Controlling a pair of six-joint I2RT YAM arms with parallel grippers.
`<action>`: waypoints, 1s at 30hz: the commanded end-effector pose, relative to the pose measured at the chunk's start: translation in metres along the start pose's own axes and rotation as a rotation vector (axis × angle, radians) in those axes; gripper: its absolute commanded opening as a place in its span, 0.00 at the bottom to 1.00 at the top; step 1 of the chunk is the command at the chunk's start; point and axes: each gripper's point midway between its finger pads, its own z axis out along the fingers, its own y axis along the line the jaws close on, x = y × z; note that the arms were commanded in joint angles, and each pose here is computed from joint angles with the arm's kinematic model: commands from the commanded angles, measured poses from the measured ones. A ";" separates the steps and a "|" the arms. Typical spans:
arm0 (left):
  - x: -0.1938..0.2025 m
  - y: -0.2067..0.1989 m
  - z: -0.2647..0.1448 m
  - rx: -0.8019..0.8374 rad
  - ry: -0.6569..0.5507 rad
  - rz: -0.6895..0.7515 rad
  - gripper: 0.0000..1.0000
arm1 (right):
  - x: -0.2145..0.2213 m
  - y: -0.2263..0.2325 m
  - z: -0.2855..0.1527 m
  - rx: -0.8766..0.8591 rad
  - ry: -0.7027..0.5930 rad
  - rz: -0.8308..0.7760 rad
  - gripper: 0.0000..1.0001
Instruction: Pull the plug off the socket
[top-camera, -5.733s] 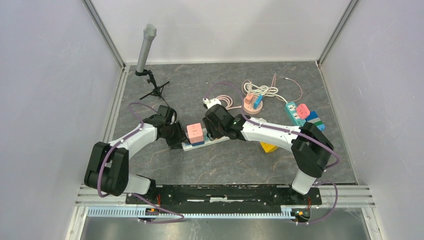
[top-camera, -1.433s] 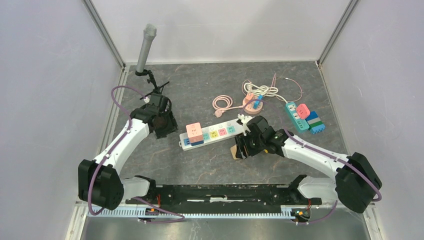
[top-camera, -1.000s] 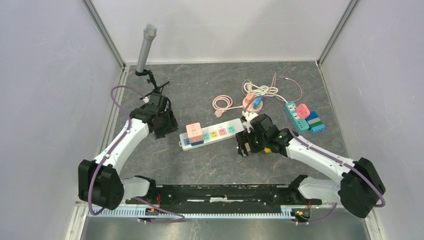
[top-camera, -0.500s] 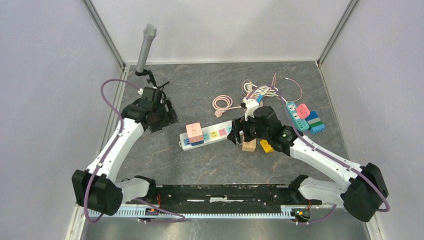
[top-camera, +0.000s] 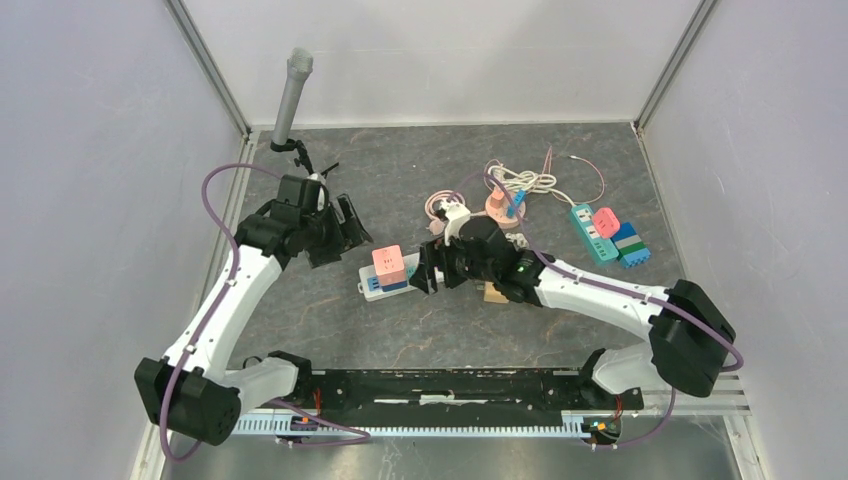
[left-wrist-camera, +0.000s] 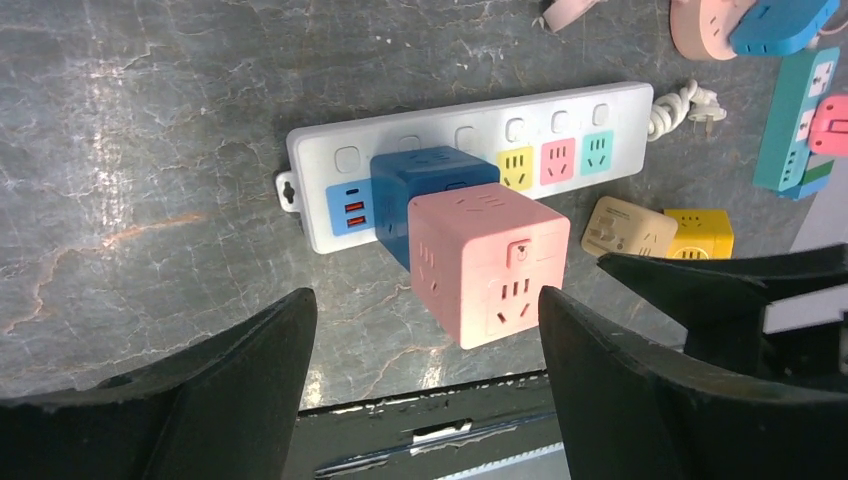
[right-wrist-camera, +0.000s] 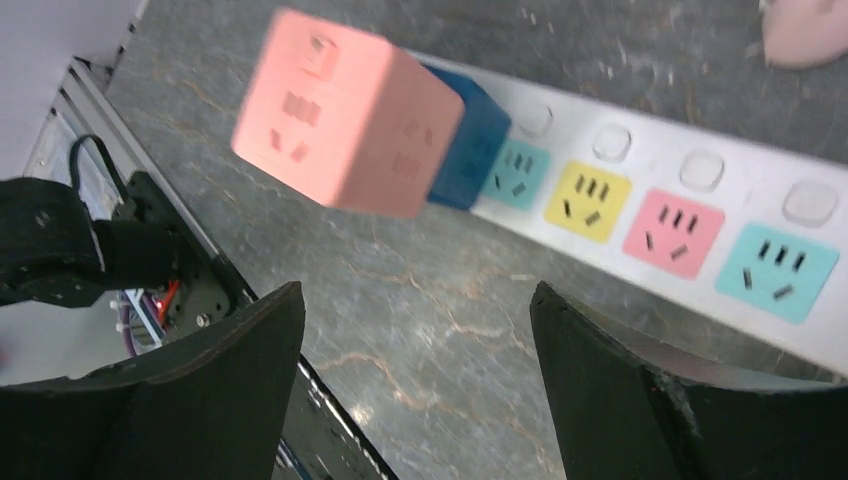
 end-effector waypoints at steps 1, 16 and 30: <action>-0.009 0.000 -0.010 -0.002 -0.093 -0.066 0.88 | -0.058 0.031 -0.004 0.000 -0.166 -0.080 0.89; -0.021 0.035 -0.030 -0.124 -0.287 -0.149 0.87 | -0.068 0.064 0.031 0.419 -0.084 -0.325 0.91; -0.005 0.053 -0.036 -0.164 -0.299 -0.192 0.84 | -0.047 0.053 0.056 0.486 -0.014 -0.328 0.74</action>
